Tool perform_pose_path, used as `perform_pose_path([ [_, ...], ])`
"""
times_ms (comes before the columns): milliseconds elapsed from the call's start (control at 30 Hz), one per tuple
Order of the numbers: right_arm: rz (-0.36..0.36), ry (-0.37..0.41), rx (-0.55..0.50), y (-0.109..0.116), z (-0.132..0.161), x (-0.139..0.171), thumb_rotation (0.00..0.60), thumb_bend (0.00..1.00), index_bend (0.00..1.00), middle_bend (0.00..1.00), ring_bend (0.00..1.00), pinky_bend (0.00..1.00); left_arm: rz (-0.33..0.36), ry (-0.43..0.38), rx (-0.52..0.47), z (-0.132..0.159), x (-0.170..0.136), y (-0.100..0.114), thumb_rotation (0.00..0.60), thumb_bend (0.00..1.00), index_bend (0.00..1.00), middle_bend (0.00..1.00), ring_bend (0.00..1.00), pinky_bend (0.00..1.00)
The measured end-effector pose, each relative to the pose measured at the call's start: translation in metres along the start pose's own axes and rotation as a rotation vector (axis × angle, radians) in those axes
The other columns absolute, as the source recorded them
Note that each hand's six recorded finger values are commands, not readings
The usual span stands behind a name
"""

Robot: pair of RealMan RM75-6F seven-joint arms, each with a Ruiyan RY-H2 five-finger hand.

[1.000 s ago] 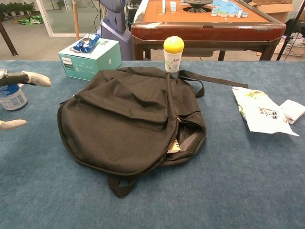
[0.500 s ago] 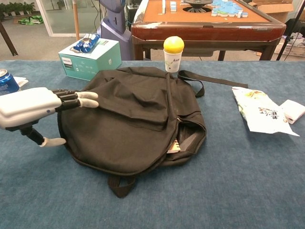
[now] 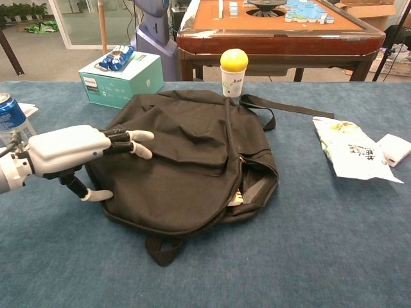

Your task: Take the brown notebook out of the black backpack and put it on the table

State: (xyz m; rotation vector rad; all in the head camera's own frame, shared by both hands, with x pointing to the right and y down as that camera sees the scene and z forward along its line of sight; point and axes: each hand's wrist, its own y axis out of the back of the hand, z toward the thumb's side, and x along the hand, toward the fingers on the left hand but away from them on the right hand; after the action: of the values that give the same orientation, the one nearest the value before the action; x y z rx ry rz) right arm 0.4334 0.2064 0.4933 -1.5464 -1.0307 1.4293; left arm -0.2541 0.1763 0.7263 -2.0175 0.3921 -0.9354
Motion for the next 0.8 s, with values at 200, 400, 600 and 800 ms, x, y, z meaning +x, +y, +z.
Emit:
perform_pose_path([
  [200,-0.002,-0.001,0.000,0.001,-0.002,0.001,0.600,0.28,0.36,0.33,0.24,0.22,0.037,0.035,-0.103,-0.001,0.008,0.004,0.600,0.30,0.37,0.03,0.06,0.08],
  [400,0.002,-0.005,-0.004,-0.001,-0.004,0.002,0.600,0.28,0.36,0.33,0.24,0.22,0.070,0.062,-0.206,-0.002,0.012,0.010,0.600,0.49,0.48,0.08,0.07,0.08],
  [600,0.006,0.006,-0.007,-0.003,-0.002,0.001,0.600,0.28,0.36,0.33,0.24,0.22,0.080,0.087,-0.310,0.000,0.014,0.012,0.600,0.70,0.60,0.12,0.10,0.08],
  [800,0.034,0.041,-0.001,-0.007,0.003,-0.001,0.600,0.28,0.36,0.33,0.24,0.22,0.111,0.126,-0.398,0.002,0.016,0.022,0.600,0.79,0.70,0.18,0.13,0.08],
])
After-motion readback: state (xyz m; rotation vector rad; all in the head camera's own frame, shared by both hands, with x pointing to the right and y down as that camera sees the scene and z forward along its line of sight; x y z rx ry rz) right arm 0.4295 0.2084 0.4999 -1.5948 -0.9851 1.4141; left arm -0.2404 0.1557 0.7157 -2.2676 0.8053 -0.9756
